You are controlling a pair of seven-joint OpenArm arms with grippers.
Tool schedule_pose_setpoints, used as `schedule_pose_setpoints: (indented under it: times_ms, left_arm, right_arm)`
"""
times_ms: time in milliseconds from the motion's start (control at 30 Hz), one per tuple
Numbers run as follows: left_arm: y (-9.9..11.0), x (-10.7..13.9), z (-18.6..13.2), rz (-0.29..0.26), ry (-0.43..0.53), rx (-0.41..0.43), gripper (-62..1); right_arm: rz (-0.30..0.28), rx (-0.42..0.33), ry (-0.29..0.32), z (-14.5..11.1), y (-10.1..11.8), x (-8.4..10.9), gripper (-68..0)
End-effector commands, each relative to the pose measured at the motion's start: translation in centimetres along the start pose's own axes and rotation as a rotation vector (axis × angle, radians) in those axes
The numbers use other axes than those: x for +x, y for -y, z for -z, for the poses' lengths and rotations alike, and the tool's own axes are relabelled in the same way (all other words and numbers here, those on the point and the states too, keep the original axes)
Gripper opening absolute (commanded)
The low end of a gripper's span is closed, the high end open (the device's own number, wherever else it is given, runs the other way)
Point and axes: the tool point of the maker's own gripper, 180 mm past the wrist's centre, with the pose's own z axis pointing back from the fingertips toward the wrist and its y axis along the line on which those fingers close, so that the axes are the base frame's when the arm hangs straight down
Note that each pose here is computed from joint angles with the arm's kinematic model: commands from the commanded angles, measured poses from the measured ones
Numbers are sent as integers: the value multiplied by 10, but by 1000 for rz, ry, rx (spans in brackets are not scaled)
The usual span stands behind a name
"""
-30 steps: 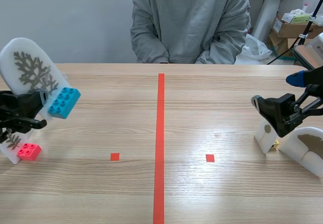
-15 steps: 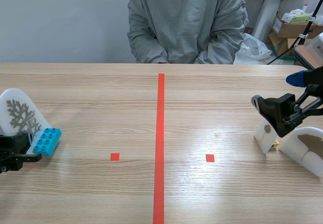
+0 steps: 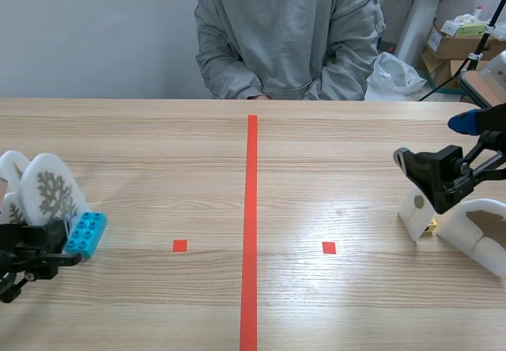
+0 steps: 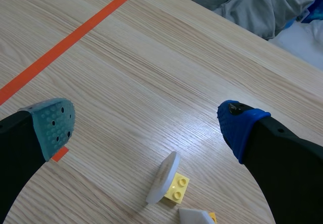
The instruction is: Do the leaf sorting experiment
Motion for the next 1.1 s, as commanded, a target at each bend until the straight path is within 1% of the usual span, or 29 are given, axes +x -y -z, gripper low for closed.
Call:
schedule_pose_setpoints:
  times_ms: [0,67,100,200,267,433,533,600,767,900,1067]
  left_arm:
    - [1,15,3,6,45,-6,-306]
    - [1,16,3,6,47,-6,-238]
    - [1,16,3,6,47,-6,-215]
    - [1,16,3,7,47,-7,-176]
    - [1,15,3,17,43,-8,-167]
    - [3,19,2,21,53,-15,-167]
    - [10,27,-1,34,67,-43,-167]
    - [16,37,-4,50,84,-60,-167]
    - [34,72,-16,93,169,-102,-167]
    - [47,99,-23,139,209,-136,-163]
    - [64,134,-36,217,277,-191,-75]
  right_arm:
    - [-15,-17,40,-2,8,14,-97]
    - [-15,-17,40,-2,8,14,-97]
    - [-15,-17,40,-2,8,14,-97]
    - [-15,-17,40,-2,8,14,-97]
    - [-15,-17,40,-2,8,14,-97]
    - [-15,-17,40,-2,8,14,-97]
    - [-15,-17,40,-2,8,14,-97]
    - [-16,-17,40,-2,8,14,-97]
    - [-16,-17,39,-2,8,14,-97]
    - [-16,-17,39,-2,8,14,-97]
    - [-16,-17,39,-2,8,14,-97]
